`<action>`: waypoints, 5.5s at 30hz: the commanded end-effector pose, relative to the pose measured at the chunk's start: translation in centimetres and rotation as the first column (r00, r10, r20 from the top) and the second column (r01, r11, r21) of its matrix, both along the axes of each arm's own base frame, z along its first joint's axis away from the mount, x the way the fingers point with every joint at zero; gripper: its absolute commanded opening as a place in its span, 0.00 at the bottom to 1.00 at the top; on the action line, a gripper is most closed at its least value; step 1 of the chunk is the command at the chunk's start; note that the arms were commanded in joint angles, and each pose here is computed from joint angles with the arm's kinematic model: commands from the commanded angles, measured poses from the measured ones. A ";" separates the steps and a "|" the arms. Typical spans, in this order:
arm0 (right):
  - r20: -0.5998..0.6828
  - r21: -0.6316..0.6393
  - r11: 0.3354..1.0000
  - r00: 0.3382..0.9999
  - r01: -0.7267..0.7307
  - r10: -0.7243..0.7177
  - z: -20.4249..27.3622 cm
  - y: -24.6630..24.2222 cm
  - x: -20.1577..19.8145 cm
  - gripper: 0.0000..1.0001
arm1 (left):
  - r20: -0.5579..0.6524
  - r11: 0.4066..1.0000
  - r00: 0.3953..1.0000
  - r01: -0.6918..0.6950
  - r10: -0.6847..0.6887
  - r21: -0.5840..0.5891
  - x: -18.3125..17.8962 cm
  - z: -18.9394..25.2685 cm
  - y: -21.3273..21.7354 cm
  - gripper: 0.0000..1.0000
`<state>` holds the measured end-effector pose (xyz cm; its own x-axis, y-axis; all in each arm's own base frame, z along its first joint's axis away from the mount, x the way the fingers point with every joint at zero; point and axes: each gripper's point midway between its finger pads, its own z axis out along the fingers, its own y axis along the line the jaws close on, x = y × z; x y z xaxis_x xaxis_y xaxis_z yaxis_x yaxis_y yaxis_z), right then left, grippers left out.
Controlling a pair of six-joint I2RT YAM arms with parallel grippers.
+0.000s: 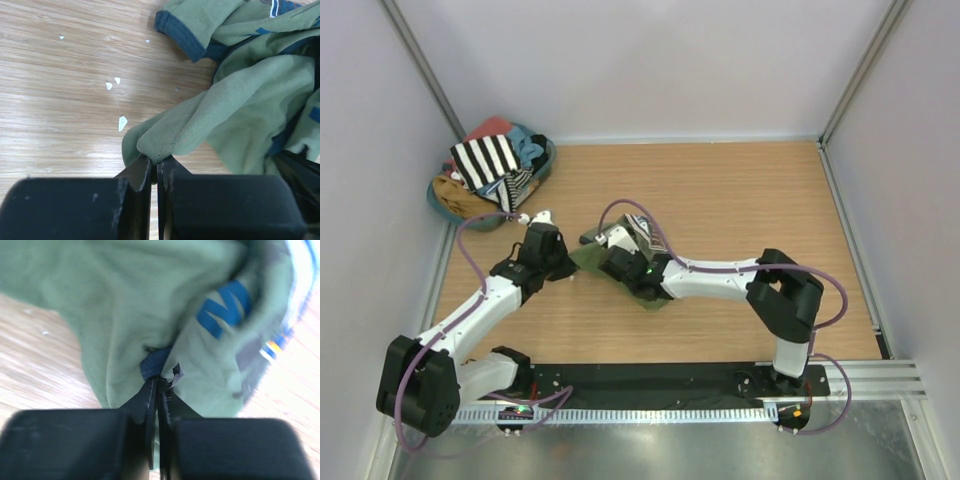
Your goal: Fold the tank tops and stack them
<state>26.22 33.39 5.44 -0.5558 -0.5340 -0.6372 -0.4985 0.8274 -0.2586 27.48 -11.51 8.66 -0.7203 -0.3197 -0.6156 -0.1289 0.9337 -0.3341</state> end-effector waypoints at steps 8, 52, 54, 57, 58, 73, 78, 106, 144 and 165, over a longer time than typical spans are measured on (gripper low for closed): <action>0.181 0.330 0.902 0.919 0.279 -0.350 13.8 -7.8 6.6 0.01 | 0.075 0.997 0.996 -0.037 0.042 -0.070 2.7 4.1 -0.6 0.00; 0.439 0.701 0.712 0.764 0.038 -0.473 44.2 -18.5 11.6 0.01 | 0.568 0.973 0.799 -0.092 0.200 -0.213 7.7 39.2 3.9 0.00; 0.446 0.706 0.709 0.769 0.013 -0.458 45.2 -18.1 11.5 0.01 | 0.591 0.973 0.781 -0.094 0.204 -0.212 7.5 40.7 4.1 0.00; 0.469 0.718 0.694 0.772 -0.051 -0.429 47.7 -17.7 10.4 0.01 | 0.641 0.976 0.741 -0.095 0.202 -0.198 6.4 43.3 4.8 0.00; 0.480 0.717 0.692 0.779 -0.084 -0.403 48.3 -17.4 9.9 0.01 | 0.661 0.977 0.724 -0.089 0.199 -0.196 5.6 44.2 4.9 0.00; 0.640 0.698 0.544 0.746 -0.465 -0.183 53.3 -19.9 -8.1 0.01 | 0.845 0.970 0.501 0.043 0.186 -0.239 -9.3 48.7 6.6 0.00; 0.633 0.708 0.537 0.750 -0.459 -0.194 53.8 -21.0 -10.0 0.01 | 0.842 0.955 0.511 0.121 0.174 -0.270 -10.0 49.2 5.4 0.00; -0.099 0.577 0.724 0.913 0.378 -0.397 17.0 -16.3 24.8 0.85 | 0.243 0.896 0.863 -0.418 0.443 -0.147 25.6 16.9 6.1 0.83; -0.242 0.324 0.416 0.499 0.850 -0.832 0.9 -29.9 10.7 0.01 | -0.070 0.972 0.984 -0.175 0.166 -0.154 8.0 0.4 1.0 0.65; -0.105 0.452 0.228 0.306 0.862 -0.946 8.8 -41.5 30.2 0.62 | -0.062 0.945 0.948 -0.315 0.311 -0.088 18.6 -0.6 4.8 0.40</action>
<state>55.79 -6.76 12.48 -0.4121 0.5417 -0.7326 0.6562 0.7343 0.1739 43.14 -8.26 6.48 -0.6693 -0.5708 -0.4756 -0.4096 0.8176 -0.4047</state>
